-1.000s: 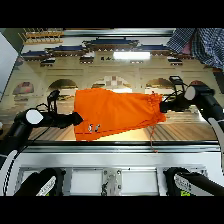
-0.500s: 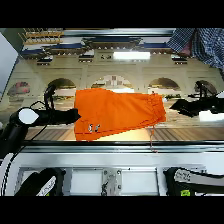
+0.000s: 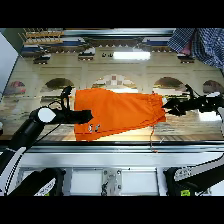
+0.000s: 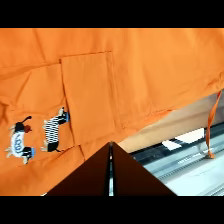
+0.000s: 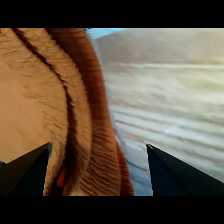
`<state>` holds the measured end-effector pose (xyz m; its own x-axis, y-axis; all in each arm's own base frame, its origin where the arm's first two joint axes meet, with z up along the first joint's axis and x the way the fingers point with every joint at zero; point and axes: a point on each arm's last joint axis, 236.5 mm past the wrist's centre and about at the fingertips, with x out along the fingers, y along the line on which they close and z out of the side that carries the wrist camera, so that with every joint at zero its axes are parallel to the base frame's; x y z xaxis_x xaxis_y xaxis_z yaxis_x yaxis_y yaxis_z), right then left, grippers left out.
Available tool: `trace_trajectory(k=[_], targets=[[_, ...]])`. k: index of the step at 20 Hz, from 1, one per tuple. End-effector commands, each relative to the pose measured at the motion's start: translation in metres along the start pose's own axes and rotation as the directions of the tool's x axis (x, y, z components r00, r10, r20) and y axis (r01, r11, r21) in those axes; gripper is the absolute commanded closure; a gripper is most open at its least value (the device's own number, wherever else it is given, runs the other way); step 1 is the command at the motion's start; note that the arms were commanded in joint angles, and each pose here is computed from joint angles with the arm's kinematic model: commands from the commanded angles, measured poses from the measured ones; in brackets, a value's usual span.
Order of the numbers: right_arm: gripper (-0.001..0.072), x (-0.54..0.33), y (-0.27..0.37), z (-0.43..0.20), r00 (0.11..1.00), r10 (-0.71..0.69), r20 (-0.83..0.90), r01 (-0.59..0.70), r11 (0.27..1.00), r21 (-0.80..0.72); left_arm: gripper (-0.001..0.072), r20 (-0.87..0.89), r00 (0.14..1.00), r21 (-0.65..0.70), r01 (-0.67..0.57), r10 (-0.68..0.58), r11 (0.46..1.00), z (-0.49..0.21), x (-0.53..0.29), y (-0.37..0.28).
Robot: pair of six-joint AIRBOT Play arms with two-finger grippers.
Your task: Fold the clothes and pants, and hang the long-sleeved shirts on hangers.
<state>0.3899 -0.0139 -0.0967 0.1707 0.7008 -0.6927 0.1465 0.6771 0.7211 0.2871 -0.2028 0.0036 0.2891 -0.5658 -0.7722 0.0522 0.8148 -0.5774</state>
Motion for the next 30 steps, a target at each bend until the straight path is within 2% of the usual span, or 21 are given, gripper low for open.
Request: trace_trajectory(k=[1,5,6,7,8,9,10,11,12,14,17,19,24,30], targets=[[0.0049,0.028,0.014,-0.007,0.998,0.007,-0.069,-0.010,0.999,-0.041,0.0702,-0.006,1.000,0.010,0.004,-0.004,1.000,-0.003,0.014,-0.008],[0.0060,0.048,0.026,-0.006,0.997,-0.020,-0.081,0.017,0.999,-0.041,0.0701,-0.034,0.999,-0.005,-0.006,0.006,1.000,-0.008,0.020,-0.003],[0.0148,0.051,0.028,-0.006,0.996,-0.023,-0.082,0.019,0.999,-0.044,0.0701,-0.033,0.999,-0.005,-0.006,0.006,1.000,-0.008,0.020,-0.003],[0.0390,0.052,0.028,-0.006,0.996,-0.026,-0.081,0.022,0.999,-0.047,0.0701,-0.033,0.999,-0.005,-0.006,0.006,1.000,-0.008,0.020,-0.003],[0.0537,0.052,0.029,-0.005,0.996,-0.026,-0.080,0.022,0.999,-0.048,0.0701,-0.031,0.999,-0.004,-0.007,0.007,1.000,-0.008,0.020,-0.003],[0.0586,0.050,0.029,-0.006,0.996,-0.024,-0.082,0.020,0.999,-0.049,0.0701,-0.026,1.000,-0.004,-0.007,0.006,1.000,-0.006,0.020,-0.003],[0.0664,0.048,0.032,-0.008,0.996,-0.020,-0.087,0.016,0.998,-0.054,0.0701,-0.021,1.000,-0.004,-0.006,0.006,1.000,-0.005,0.020,-0.003],[0.0697,0.044,0.035,-0.009,0.996,-0.025,-0.088,0.019,0.998,-0.064,0.0702,-0.014,1.000,-0.005,-0.006,0.006,1.000,-0.004,0.020,-0.003],[0.0697,0.037,0.035,-0.011,0.995,-0.052,-0.090,0.045,0.996,-0.080,0.0702,-0.008,1.000,-0.006,-0.005,0.005,1.000,-0.002,0.020,-0.004],[0.0697,0.013,0.024,-0.017,0.978,-0.189,-0.090,0.179,0.978,-0.110,0.0702,-0.008,1.000,-0.014,-0.006,0.006,1.000,-0.001,0.023,-0.004],[0.0698,-0.043,0.015,-0.031,0.905,-0.416,-0.090,0.401,0.904,-0.152,0.0702,-0.067,0.998,0.001,-0.019,0.019,1.000,-0.001,0.043,-0.009],[0.0698,-0.078,0.029,-0.040,0.871,-0.485,-0.076,0.468,0.867,-0.172,0.0702,-0.095,0.995,0.034,-0.015,0.018,0.999,0.005,0.067,-0.022],[0.0698,-0.129,0.105,-0.050,0.866,-0.494,0.071,0.497,0.842,-0.208,0.0702,-0.187,0.982,0.135,0.016,0.010,0.991,0.006,0.144,-0.070],[0.0698,-0.132,0.190,-0.075,0.872,-0.447,0.200,0.490,0.789,-0.372,0.0702,-0.259,0.966,0.252,0.095,-0.027,0.963,-0.014,0.208,-0.136]])
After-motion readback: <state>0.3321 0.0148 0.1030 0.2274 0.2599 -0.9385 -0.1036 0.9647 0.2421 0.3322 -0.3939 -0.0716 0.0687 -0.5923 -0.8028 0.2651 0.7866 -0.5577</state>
